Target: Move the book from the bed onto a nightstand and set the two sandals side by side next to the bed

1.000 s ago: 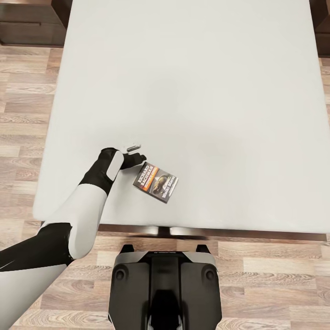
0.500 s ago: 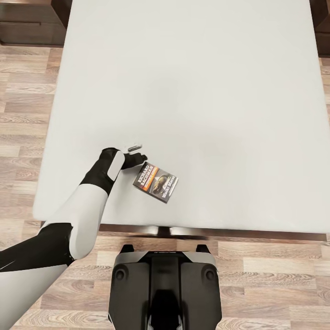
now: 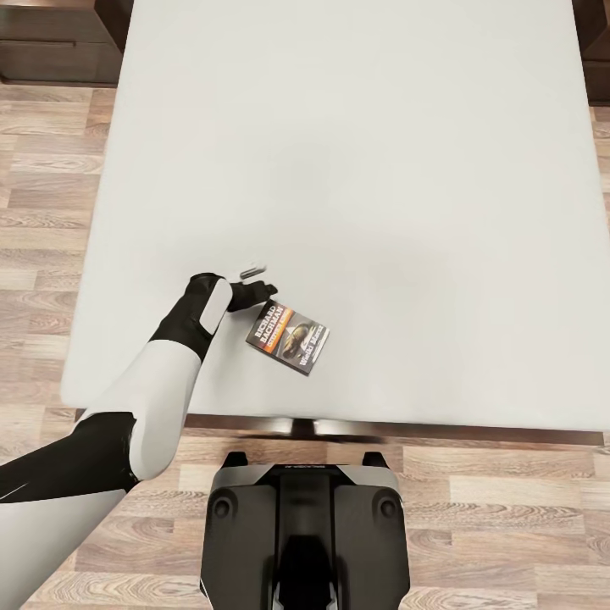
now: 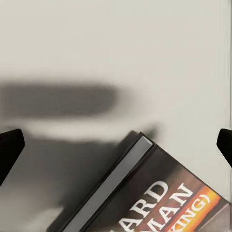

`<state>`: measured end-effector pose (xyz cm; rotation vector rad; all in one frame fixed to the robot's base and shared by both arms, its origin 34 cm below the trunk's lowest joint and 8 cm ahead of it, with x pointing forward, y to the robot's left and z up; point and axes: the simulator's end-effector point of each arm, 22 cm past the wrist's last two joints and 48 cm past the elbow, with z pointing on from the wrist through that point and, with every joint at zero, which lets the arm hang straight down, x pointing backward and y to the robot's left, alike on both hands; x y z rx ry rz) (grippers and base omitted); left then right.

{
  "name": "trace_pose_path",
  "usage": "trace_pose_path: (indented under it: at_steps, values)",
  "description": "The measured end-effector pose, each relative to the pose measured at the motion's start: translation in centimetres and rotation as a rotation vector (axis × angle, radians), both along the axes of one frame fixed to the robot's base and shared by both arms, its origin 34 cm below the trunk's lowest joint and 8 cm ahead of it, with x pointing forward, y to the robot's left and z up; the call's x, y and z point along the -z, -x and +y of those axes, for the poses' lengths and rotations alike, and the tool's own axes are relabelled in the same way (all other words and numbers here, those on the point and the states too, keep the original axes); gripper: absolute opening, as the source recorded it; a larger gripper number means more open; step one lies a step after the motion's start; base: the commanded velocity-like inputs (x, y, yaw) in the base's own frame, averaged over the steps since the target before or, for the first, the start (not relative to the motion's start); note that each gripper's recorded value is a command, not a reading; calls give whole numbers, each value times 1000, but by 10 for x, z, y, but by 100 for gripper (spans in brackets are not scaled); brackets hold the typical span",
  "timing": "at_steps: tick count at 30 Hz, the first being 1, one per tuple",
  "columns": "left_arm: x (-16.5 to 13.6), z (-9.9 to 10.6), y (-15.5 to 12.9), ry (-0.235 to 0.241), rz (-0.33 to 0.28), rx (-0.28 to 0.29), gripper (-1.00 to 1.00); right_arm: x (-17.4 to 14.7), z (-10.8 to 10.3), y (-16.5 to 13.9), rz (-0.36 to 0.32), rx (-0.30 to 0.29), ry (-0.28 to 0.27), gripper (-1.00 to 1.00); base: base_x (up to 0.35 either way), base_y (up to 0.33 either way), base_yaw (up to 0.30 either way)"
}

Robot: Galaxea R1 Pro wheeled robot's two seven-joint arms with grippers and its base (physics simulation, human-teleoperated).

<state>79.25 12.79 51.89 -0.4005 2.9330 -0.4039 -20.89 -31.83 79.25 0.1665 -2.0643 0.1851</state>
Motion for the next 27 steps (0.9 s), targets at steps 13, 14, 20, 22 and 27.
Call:
trace_pose_path:
  at_steps: [13, 14, 20, 22, 27]
  values:
    - [-2, -6, -1, 21, -8, 4, 100, 0, -1, 0, 0, -1, 1, 100, 0, 0, 0]
    - [-2, -6, -1, 23, -9, 5, 100, 0, -1, 0, -1, -1, 1, 100, 0, 0, 0]
    - [-2, -9, -2, 29, -12, 14, 100, 0, -1, 0, 0, -1, 1, 100, 0, 0, 0]
    - [-3, -10, -2, 29, -13, 16, 100, 0, -1, 0, 0, -1, 1, 100, 0, 0, 0]
    - [-3, -12, -2, 28, -15, 25, 100, 0, -1, 0, 0, -1, 1, 100, 0, 0, 0]
